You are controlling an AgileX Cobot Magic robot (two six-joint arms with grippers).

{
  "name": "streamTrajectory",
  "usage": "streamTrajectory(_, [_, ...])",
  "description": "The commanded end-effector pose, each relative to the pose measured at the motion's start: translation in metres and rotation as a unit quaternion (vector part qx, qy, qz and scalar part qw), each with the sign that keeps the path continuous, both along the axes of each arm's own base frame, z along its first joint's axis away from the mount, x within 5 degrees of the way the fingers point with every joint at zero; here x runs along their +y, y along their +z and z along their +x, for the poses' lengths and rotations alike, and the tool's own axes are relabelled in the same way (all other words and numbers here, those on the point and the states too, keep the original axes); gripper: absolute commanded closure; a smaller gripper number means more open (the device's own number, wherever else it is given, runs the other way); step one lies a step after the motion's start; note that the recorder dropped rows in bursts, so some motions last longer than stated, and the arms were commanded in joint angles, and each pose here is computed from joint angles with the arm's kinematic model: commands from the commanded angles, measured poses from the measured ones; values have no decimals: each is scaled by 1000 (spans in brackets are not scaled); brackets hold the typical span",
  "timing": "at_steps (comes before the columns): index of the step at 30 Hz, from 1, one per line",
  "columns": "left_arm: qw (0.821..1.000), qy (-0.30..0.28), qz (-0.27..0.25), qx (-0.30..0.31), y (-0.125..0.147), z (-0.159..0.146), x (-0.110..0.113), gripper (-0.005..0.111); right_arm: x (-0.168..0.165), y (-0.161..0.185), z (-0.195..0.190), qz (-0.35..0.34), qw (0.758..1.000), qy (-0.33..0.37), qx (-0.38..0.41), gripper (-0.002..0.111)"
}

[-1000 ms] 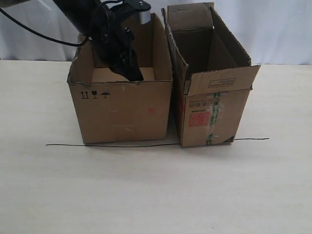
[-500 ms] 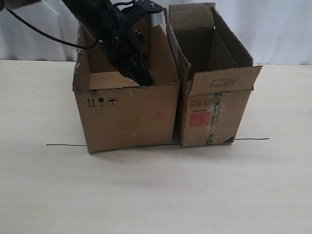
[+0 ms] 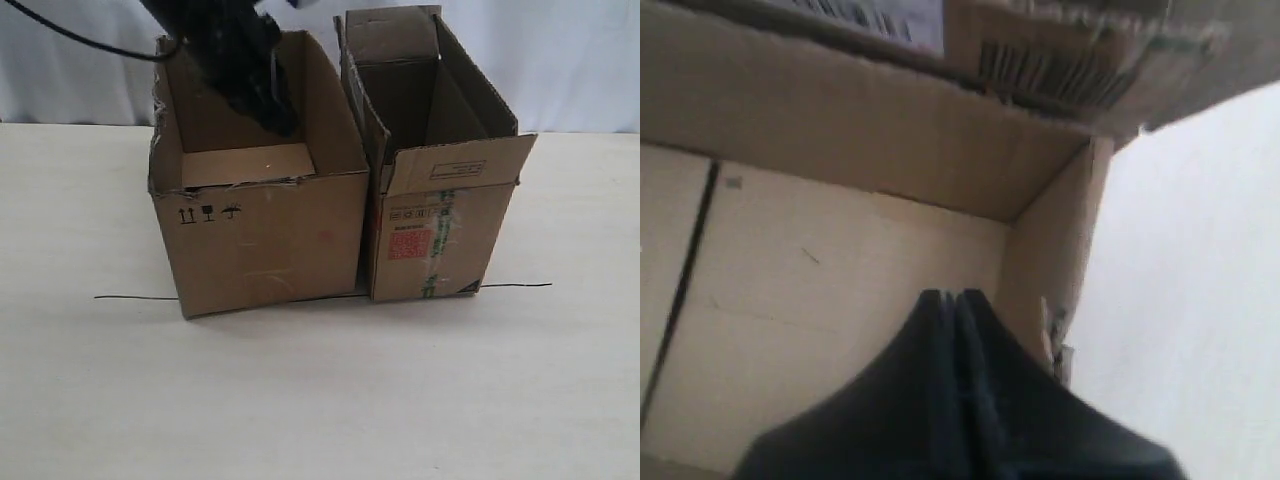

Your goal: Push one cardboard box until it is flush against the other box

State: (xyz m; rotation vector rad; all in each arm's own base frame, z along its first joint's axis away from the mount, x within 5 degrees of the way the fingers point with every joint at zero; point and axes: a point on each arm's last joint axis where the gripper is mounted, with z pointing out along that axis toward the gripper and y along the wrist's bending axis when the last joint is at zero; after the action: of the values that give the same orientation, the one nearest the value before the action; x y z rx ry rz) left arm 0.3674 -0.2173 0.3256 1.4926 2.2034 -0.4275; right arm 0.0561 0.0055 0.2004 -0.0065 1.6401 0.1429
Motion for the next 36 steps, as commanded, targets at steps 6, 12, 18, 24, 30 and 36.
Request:
streamTrajectory(6, [915,292,-273,-56,72,43,156,107,0,-2,0,1,1000,-1,2,103])
streamTrajectory(12, [887,383,-256,24,-10,62,192,107,0,-2,0,1,1000,-1,2,103])
streamTrajectory(18, [859,431,-272,45,-46,71,195,107,0,-2,0,1,1000,-1,2,103])
streamTrajectory(24, [844,459,-272,50,-63,80,199,107,0,-2,0,0,1000,-1,2,103])
streamTrajectory(30, [817,501,-273,84,-96,92,202,107,0,-2,0,0,1000,-1,2,103])
streamTrajectory(36, [823,458,-303,148,-123,96,176,107,0,-2,0,0,1000,-1,2,103])
